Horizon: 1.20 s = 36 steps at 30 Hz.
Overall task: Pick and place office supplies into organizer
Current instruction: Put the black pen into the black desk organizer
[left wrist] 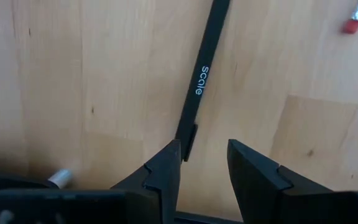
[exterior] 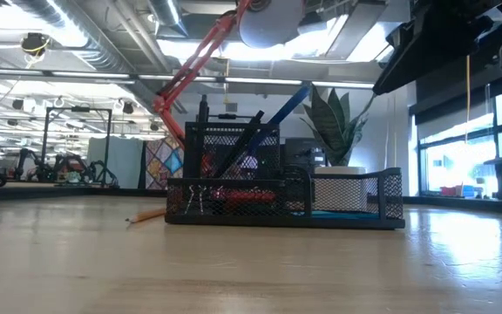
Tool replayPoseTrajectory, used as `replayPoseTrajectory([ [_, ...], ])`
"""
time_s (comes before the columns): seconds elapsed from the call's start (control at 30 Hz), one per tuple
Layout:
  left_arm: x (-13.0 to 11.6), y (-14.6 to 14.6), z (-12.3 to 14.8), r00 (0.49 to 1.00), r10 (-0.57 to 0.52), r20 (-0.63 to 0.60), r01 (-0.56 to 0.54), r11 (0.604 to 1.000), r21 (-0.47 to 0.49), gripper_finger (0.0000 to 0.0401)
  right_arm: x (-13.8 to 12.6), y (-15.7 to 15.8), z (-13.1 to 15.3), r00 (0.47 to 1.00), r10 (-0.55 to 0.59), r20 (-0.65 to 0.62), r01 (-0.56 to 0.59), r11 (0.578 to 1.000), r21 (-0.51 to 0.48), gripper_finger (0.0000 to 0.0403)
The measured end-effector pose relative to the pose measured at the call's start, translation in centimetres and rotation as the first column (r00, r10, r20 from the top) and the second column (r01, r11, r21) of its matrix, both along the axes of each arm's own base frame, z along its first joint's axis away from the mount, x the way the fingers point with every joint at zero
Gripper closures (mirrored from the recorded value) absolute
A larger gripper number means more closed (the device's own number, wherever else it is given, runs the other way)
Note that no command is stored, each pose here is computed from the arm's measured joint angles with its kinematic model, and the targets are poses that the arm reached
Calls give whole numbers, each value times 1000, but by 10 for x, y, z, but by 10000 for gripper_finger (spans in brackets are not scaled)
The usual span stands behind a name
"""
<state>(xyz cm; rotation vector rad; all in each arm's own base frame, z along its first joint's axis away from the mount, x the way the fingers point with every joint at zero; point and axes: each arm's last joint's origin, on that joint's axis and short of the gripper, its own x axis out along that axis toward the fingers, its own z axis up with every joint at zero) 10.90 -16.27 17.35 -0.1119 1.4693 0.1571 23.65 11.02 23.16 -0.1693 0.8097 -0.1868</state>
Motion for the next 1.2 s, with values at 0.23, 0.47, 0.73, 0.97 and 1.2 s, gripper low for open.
replayPoseTrajectory([
  [0.23,-3,3,-6,999,3,-34,-3,1000,-3,276,0,-1,0,1000,-2,-1,2,1000,-2,283],
  [0.47,-8,10,-19,996,26,-80,-25,1000,6,276,0,-1,0,1000,-2,-1,2,1000,-2,283],
  [0.73,-9,13,-33,997,23,-73,-24,1000,-7,276,0,-1,0,1000,-2,-1,2,1000,-1,283],
  [0.97,-2,12,-45,985,42,-168,-40,999,10,276,2,-5,0,1000,-22,-1,22,1000,-1,283],
  [1.2,5,16,-47,972,90,-217,-93,996,-8,284,4,-8,0,999,-33,-1,33,999,-1,283],
])
